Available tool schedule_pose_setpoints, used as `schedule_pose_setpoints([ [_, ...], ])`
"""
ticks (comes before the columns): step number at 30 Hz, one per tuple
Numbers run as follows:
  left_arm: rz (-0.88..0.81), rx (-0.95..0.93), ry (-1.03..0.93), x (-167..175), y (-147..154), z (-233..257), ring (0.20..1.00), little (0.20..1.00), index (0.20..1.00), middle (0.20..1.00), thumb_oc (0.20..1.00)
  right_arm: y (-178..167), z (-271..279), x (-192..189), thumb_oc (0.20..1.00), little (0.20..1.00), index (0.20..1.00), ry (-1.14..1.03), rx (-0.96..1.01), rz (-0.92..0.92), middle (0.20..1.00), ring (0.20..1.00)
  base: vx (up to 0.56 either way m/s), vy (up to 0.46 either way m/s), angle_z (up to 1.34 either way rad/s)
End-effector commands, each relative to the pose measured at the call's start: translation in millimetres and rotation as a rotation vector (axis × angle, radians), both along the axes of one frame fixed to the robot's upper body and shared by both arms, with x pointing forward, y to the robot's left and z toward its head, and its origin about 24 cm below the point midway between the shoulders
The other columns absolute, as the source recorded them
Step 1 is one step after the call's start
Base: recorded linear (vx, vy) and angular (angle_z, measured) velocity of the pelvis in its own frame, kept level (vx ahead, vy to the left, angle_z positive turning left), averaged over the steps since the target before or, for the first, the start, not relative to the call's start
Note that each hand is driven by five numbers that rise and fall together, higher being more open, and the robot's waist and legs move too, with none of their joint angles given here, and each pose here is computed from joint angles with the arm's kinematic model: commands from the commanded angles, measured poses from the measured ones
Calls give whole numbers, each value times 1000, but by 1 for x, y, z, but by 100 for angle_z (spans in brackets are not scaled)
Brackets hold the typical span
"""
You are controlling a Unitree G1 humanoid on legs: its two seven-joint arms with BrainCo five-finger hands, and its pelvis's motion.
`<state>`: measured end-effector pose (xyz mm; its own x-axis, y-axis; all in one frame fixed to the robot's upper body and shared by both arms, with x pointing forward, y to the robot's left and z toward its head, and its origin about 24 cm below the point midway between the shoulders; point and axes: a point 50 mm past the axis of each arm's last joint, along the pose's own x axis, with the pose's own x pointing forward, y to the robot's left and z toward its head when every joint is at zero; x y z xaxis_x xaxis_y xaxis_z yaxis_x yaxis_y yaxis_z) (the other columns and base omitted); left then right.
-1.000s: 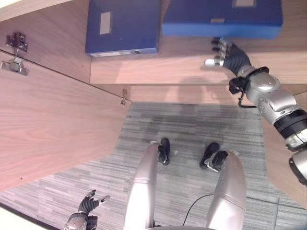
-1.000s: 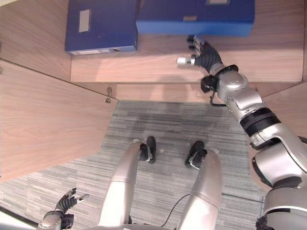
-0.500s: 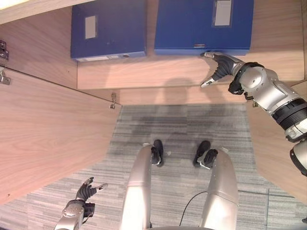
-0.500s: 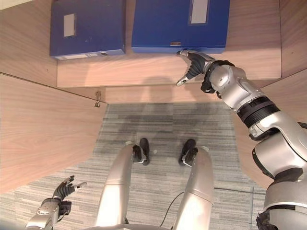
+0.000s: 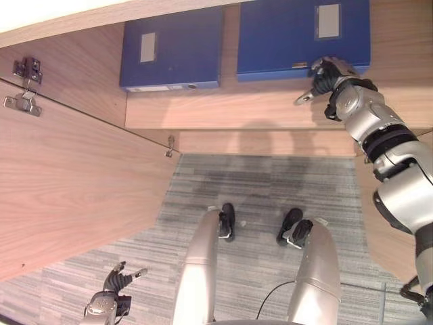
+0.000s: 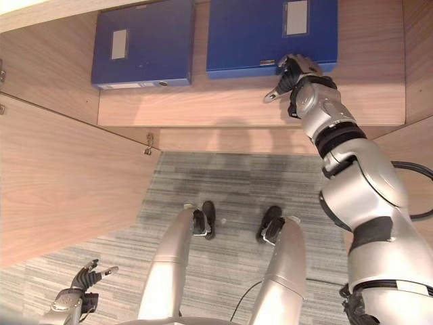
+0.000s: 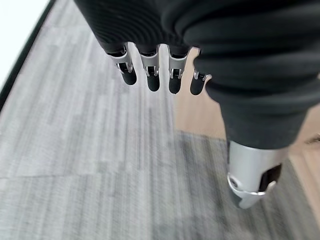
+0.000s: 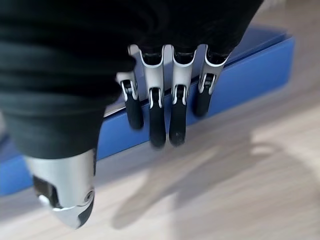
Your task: Put the empty folder in the office cabinet
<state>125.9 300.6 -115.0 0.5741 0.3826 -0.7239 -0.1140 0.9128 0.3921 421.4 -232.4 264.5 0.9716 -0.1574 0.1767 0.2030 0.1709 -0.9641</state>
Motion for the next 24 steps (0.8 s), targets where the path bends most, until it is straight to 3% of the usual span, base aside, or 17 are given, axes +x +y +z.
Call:
schedule_pose_setpoints([
  [1,33,58,-39,13,10,7,1000,1000,1000,1000,1000,4,45,-6,1000,1000,1000,-164,-82,6,1000,1000,-9,-15,4],
  [8,38,62,-52,26,5,8,1000,1000,1000,1000,1000,4,20,-2,1000,1000,1000,-104,-139,-16,1000,1000,0,0,0],
  [12,40,75,-43,27,8,8,1000,1000,1000,1000,1000,20,6,2,1000,1000,1000,-72,-68,45,1000,1000,-8,1,-3],
  [19,-29,107,-33,39,1,8,1000,1000,1000,1000,1000,34,-91,1,1000,1000,1000,141,30,35,1000,1000,2,-50,-1],
  [23,-52,108,-20,45,-11,4,1000,1000,1000,1000,1000,32,-168,-20,1000,1000,1000,318,-57,0,1000,1000,60,-142,4],
  [24,-76,100,12,41,-20,-3,1000,1000,1000,1000,1000,21,-211,-41,1000,1000,1000,436,-102,-21,1000,1000,97,-235,-4],
])
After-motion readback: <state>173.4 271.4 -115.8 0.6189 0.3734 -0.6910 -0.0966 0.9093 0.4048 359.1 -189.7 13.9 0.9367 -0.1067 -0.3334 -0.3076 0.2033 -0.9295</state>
